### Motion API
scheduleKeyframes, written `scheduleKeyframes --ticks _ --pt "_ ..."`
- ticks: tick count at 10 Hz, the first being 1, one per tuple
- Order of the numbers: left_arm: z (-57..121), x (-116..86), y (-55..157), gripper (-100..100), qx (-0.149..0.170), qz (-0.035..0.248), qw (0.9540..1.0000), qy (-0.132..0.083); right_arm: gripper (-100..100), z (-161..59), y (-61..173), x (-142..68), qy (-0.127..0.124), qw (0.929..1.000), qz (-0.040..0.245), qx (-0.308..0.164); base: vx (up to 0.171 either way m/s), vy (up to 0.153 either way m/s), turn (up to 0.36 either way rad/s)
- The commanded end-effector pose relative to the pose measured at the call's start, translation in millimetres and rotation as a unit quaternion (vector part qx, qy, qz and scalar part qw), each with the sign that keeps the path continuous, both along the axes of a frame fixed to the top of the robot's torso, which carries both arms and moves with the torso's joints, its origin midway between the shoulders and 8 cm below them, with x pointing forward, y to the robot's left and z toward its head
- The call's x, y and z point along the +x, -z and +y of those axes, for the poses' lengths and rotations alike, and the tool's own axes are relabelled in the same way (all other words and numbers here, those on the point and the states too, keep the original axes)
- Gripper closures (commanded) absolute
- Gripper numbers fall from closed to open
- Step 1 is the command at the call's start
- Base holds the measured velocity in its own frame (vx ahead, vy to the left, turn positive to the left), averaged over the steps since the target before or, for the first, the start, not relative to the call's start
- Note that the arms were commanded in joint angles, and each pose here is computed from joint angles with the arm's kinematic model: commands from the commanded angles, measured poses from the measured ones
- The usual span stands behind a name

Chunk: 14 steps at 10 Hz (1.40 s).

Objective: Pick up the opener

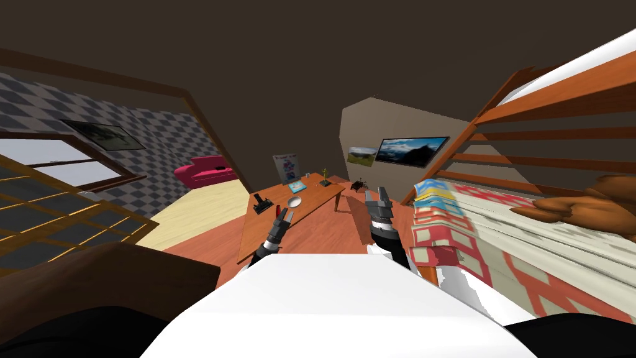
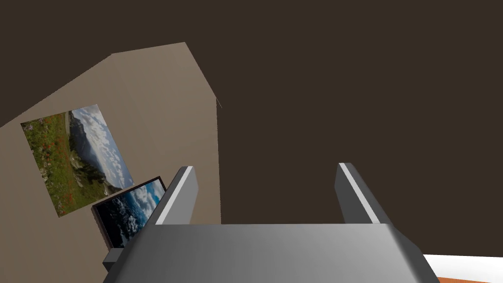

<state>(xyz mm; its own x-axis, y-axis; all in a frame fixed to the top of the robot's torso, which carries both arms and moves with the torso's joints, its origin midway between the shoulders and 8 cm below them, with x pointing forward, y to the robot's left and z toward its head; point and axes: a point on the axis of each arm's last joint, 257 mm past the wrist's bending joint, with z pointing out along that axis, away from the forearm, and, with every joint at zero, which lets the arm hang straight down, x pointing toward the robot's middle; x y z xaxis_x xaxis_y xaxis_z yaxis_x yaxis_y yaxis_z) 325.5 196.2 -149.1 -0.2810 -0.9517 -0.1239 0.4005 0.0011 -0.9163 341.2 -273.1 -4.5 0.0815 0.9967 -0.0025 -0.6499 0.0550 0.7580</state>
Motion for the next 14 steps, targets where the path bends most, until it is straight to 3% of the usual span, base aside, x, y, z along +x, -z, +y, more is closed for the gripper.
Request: scheduleKeyframes --ticks 1,4,7,9,11,12,14 --pt "0.3 -0.2 18.6 -100 0.003 0.029 0.9995 0.010 0 0.0 0.0 0.0 0.000 1.0000 0.000 0.000 0.006 0.019 -0.138" --pt "5.9 -5.6 62.7 -100 0.013 0.098 0.9947 0.029 0 0.0 0.0 0.0 0.000 1.0000 0.000 0.000 0.028 0.015 -0.152" --pt "14.2 -15.6 106.6 -100 0.022 0.167 0.9849 0.043 0 0.0 0.0 0.0 0.000 1.0000 0.000 0.000 0.034 0.013 -0.166" --pt "22.7 -27.0 140.9 -100 0.028 0.221 0.9736 0.050 0 0.0 0.0 0.0 0.000 1.0000 0.000 0.000 0.043 0.014 -0.236" --pt "34.8 -43.5 178.4 -100 0.035 0.281 0.9576 0.054 0 0.0 0.0 0.0 0.000 1.0000 0.000 0.000 0.042 0.035 -0.241" --pt "34.8 -43.5 178.4 -100 0.035 0.281 0.9576 0.054 0 0.0 0.0 0.0 0.000 1.0000 0.000 0.000 0.029 0.029 -0.092" --pt "50.2 -65.0 217.3 -100 0.042 0.344 0.9366 0.053 0 0.0 0.0 0.0 0.000 1.0000 0.000 0.000 0.028 0.028 -0.233"
